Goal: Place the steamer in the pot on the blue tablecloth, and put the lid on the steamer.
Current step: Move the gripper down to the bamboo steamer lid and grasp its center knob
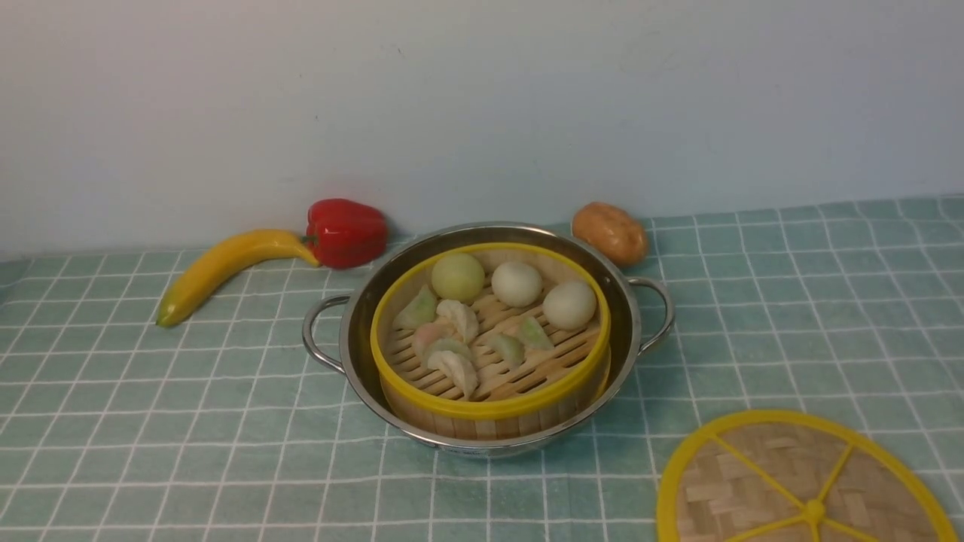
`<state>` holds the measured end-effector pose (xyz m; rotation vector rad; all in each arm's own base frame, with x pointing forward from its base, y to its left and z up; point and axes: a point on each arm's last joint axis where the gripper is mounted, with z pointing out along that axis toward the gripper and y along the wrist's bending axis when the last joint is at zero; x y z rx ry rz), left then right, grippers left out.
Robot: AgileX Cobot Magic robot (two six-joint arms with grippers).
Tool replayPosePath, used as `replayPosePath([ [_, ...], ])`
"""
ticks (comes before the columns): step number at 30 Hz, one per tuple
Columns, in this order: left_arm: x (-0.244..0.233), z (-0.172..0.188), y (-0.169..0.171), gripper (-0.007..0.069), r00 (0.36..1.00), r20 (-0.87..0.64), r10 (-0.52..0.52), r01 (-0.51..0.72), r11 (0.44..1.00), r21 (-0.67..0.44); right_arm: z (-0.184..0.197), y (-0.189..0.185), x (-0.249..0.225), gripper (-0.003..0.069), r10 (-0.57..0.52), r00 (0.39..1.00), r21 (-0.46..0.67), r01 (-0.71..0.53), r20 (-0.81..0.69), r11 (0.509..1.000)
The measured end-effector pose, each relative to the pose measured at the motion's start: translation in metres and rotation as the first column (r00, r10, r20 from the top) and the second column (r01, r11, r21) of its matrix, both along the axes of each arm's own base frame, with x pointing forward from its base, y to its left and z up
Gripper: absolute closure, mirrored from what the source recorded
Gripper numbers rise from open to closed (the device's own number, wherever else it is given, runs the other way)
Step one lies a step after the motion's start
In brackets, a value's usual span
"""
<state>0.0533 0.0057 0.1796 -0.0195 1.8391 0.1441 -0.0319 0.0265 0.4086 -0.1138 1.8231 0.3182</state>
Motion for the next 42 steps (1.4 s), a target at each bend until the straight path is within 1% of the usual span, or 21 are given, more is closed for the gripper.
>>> replayPosePath([
  [3, 0.0, 0.0, 0.0, 0.0466, 1.0, 0.0, 0.0, 0.0, 1.0, 0.0, 0.003, 0.011, 0.019, 0.0416, 0.119, 0.99, 0.092, -0.111, -0.076, 0.989],
  [5, 0.0, 0.0, 0.0, 0.0461, 1.0, 0.0, 0.0, 0.0, 1.0, 0.0, 0.003, 0.014, 0.04, 0.0416, 0.159, 0.977, 0.107, -0.145, -0.141, 0.984],
  [6, 0.0, 0.0, 0.0, 0.0458, 1.0, 0.0, 0.0, 0.0, 1.0, 0.0, 0.003, 0.014, 0.04, 0.0416, 0.161, 0.977, 0.102, -0.147, -0.141, 0.984],
  [8, 0.0, 0.0, 0.0, 0.0455, 1.0, 0.0, 0.0, 0.0, 1.0, 0.0, -0.002, 0.015, 0.078, 0.0416, 0.191, 0.949, 0.075, -0.177, -0.249, 0.981],
  [9, 0.0, 0.0, 0.0, 0.0455, 1.0, 0.0, 0.0, 0.0, 1.0, 0.0, -0.004, 0.015, 0.088, 0.0416, 0.192, 0.941, 0.068, -0.18, -0.279, 0.981],
  [11, 0.0, 0.0, 0.0, 0.045, 1.0, 0.0, 0.0, 0.0, 1.0, 0.0, -0.017, 0.012, 0.13, 0.0416, 0.194, 0.894, -0.005, -0.214, -0.403, 0.977],
  [12, 0.0, 0.0, 0.0, 0.0449, 1.0, 0.0, 0.0, 0.0, 1.0, 0.0, -0.019, 0.012, 0.133, 0.0416, 0.194, 0.89, -0.007, -0.216, -0.414, 0.976],
  [14, 0.0, 0.0, 0.0, 0.0445, 1.0, 0.0, 0.0, 0.0, 1.0, 0.0, -0.04, 0.012, 0.17, 0.0416, 0.172, 0.817, -0.079, -0.257, -0.55, 0.963],
  [17, 0.0, 0.0, 0.0, 0.0445, 1.0, 0.0, 0.0, 0.0, 1.0, 0.0, -0.062, 0.015, 0.199, 0.0416, 0.143, 0.74, -0.137, -0.304, -0.657, 0.943],
  [18, 0.0, 0.0, 0.0, 0.0444, 1.0, 0.0, 0.0, 0.0, 1.0, 0.0, -0.075, 0.019, 0.212, 0.0416, 0.13, 0.694, -0.16, -0.337, -0.708, 0.928],
  [19, 0.0, 0.0, 0.0, 0.0442, 1.0, 0.0, 0.0, 0.0, 1.0, 0.0, -0.082, 0.022, 0.219, 0.0416, 0.123, 0.668, -0.171, -0.357, -0.734, 0.918],
  [20, 0.0, 0.0, 0.0, 0.044, 1.0, 0.0, 0.0, 0.0, 1.0, 0.0, -0.084, 0.023, 0.22, 0.0416, 0.121, 0.661, -0.172, -0.361, -0.74, 0.916],
  [21, 0.0, 0.0, 0.0, 0.0435, 1.0, 0.0, 0.0, 0.0, 1.0, 0.0, -0.096, 0.03, 0.23, 0.0416, 0.113, 0.616, -0.185, -0.398, -0.78, 0.898],
  [25, 0.0, 0.0, 0.0, 0.0435, 1.0, 0.0, 0.0, 0.0, 1.0, 0.0, -0.128, 0.05, 0.249, 0.0416, 0.083, 0.497, -0.184, -0.464, -0.864, 0.866],
  [26, 0.0, 0.0, 0.0, 0.0435, 1.0, 0.0, 0.0, 0.0, 1.0, 0.0, -0.14, 0.056, 0.255, 0.0416, 0.062, 0.456, -0.188, -0.482, -0.888, 0.856],
  [30, 0.0, 0.0, 0.0, 0.0424, 1.0, 0.0, 0.0, 0.0, 1.0, 0.0, -0.168, 0.065, 0.267, 0.0416, 0.002, 0.364, -0.193, -0.5, -0.931, 0.844],
  [31, 0.0, 0.0, 0.0, 0.0424, 1.0, 0.0, 0.0, 0.0, 1.0, 0.0, -0.169, 0.065, 0.267, 0.0416, 0.0, 0.36, -0.193, -0.499, -0.933, 0.845],
  [32, 0.0, 0.0, 0.0, 0.0424, 1.0, 0.0, 0.0, 0.0, 1.0, 0.0, -0.176, 0.066, 0.271, 0.0416, -0.011, 0.335, -0.188, -0.5, -0.942, 0.845],
  [34, 0.0, 0.0, 0.0, 0.0421, 1.0, 0.0, 0.0, 0.0, 1.0, 0.0, -0.185, 0.068, 0.275, 0.0416, -0.021, 0.316, -0.184, -0.497, -0.949, 0.848],
  [38, 0.0, 0.0, 0.0, 0.0414, 1.0, 0.0, 0.0, 0.0, 1.0, 0.0, -0.195, 0.07, 0.283, 0.0416, -0.022, 0.333, -0.19, -0.482, -0.943, 0.855],
  [42, 0.0, 0.0, 0.0, 0.0408, 1.0, 0.0, 0.0, 0.0, 1.0, 0.0, -0.202, 0.072, 0.287, 0.0416, -0.027, 0.326, -0.191, -0.481, -0.945, 0.856],
])
